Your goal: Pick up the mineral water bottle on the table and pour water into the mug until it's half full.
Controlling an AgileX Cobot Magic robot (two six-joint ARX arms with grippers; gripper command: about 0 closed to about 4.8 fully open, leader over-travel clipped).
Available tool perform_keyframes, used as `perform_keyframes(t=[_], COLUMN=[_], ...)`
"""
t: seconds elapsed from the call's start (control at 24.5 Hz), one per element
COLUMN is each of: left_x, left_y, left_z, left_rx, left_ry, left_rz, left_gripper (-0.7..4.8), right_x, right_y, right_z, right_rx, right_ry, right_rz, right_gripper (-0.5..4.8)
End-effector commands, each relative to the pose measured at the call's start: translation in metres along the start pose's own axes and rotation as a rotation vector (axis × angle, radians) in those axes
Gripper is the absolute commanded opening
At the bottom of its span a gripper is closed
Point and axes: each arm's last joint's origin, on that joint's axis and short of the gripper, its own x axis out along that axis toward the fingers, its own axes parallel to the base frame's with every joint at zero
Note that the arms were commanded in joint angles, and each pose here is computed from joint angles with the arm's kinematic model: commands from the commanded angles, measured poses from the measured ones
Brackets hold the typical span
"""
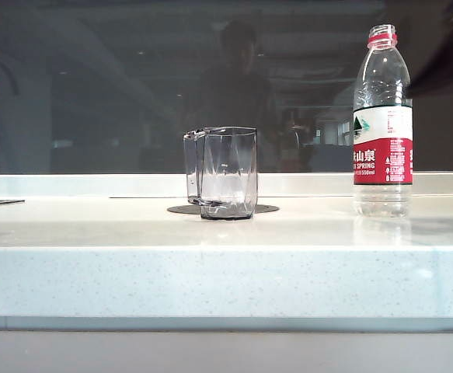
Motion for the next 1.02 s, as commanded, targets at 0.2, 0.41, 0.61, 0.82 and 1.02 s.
perform_keyframes(t=[0.2, 0.41, 0.61, 0.82, 1.02], left_x=[0.000, 0.000, 0.000, 0.000, 0.000], left_y=[0.000, 0.000, 0.000, 0.000, 0.000], left_z=[0.002, 0.002, 0.002, 0.002, 0.002], left_rx=[-0.006, -0.006, -0.006, -0.006, -0.006], left_ry=[-0.015, -0.015, -0.015, -0.014, -0.014], left_rz=[0.004, 0.004, 0.004, 0.004, 0.004], left_gripper=[-0.04, -0.04, -0.04, -0.04, -0.04], right_x=[0.044, 0.066, 0.080, 0.102, 0.113], right_y=[0.004, -0.001, -0.003, -0.002, -0.002], right_z=[-0.010, -0.030, -0.049, -0.053, -0.043], right_rx=[-0.062, -0.058, -0.056, -0.055, -0.061], right_ry=[-0.129, -0.155, -0.183, -0.182, -0.221], right_rz=[-0.105, -0.142, -0.129, -0.052, -0.076], right_gripper=[4.79, 4.79, 4.79, 4.79, 4.79])
